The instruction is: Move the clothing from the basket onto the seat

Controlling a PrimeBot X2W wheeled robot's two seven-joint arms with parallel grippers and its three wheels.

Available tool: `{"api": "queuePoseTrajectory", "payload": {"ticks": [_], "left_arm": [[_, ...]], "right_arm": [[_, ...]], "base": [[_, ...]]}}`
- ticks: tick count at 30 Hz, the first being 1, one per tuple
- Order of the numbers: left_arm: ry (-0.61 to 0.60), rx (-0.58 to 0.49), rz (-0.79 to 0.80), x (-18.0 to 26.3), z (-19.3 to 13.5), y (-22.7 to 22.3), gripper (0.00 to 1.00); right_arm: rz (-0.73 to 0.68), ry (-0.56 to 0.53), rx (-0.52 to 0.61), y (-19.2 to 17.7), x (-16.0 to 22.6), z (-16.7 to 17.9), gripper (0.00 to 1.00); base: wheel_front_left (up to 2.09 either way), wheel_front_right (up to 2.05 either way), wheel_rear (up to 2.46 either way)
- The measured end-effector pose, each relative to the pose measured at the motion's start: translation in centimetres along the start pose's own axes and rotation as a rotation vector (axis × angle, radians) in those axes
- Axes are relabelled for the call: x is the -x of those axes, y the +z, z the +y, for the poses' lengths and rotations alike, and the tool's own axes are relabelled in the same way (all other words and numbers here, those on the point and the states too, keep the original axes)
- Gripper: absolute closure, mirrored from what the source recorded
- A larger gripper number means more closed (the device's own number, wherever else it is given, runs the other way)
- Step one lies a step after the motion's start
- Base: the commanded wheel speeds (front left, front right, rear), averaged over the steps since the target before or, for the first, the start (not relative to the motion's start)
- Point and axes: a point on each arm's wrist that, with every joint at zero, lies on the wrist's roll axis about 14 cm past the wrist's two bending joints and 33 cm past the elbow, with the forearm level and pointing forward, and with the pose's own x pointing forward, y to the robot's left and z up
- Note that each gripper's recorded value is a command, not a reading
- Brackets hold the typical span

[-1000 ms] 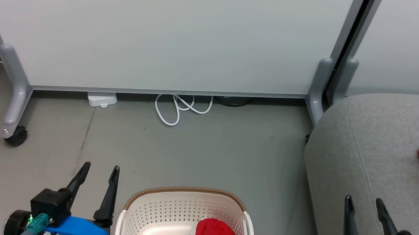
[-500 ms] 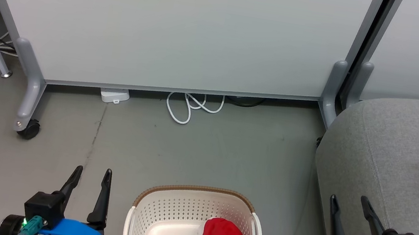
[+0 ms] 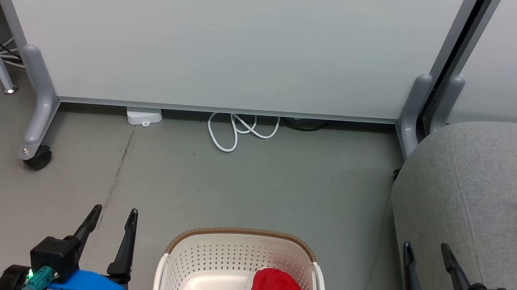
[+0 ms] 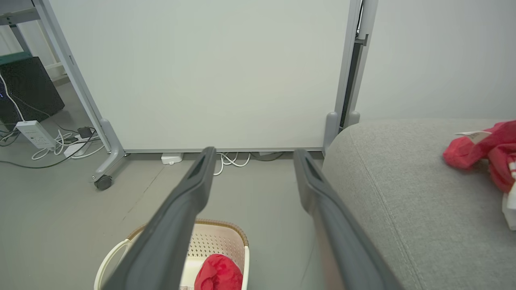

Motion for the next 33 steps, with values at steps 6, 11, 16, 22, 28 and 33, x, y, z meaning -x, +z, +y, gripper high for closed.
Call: {"api": "queuePoseTrajectory", "payload": {"ticks": [6, 11, 16, 22, 28, 33], "left_arm": [[-0.002, 0.0, -0.003, 0.0, -0.1, 0.1, 0.0], [-0.007, -0.002, -0.002, -0.2, -0.2, 0.1, 0.0], [-0.027, -0.005, 0.029, -0.7, -0.7, -0.8, 0.0], [-0.08, -0.008, 0.079, -2.5, -2.3, -2.3, 0.0], [-0.155, -0.012, 0.155, -5.3, -4.4, -4.8, 0.0], [-0.226, -0.006, 0.222, -8.1, -6.5, -7.5, 0.0]], "right_arm": [[0.007, 0.004, -0.001, -0.2, 0.0, 0.2, 0.0], [0.021, 0.002, -0.008, -0.7, 0.0, 0.1, 0.0], [0.029, 0.002, -0.012, -1.2, -0.3, 0.0, 0.0], [0.039, -0.015, 0.0, -1.6, -1.2, -0.8, 0.0], [0.061, -0.043, 0.001, -2.6, -2.6, -2.1, 0.0], [0.079, -0.066, 0.003, -3.9, -4.0, -3.3, 0.0]], "base": [[0.0, 0.0, 0.0], [0.0, 0.0, 0.0], [0.0, 0.0, 0.0], [0.0, 0.0, 0.0], [0.0, 0.0, 0.0], [0.0, 0.0, 0.0]]}}
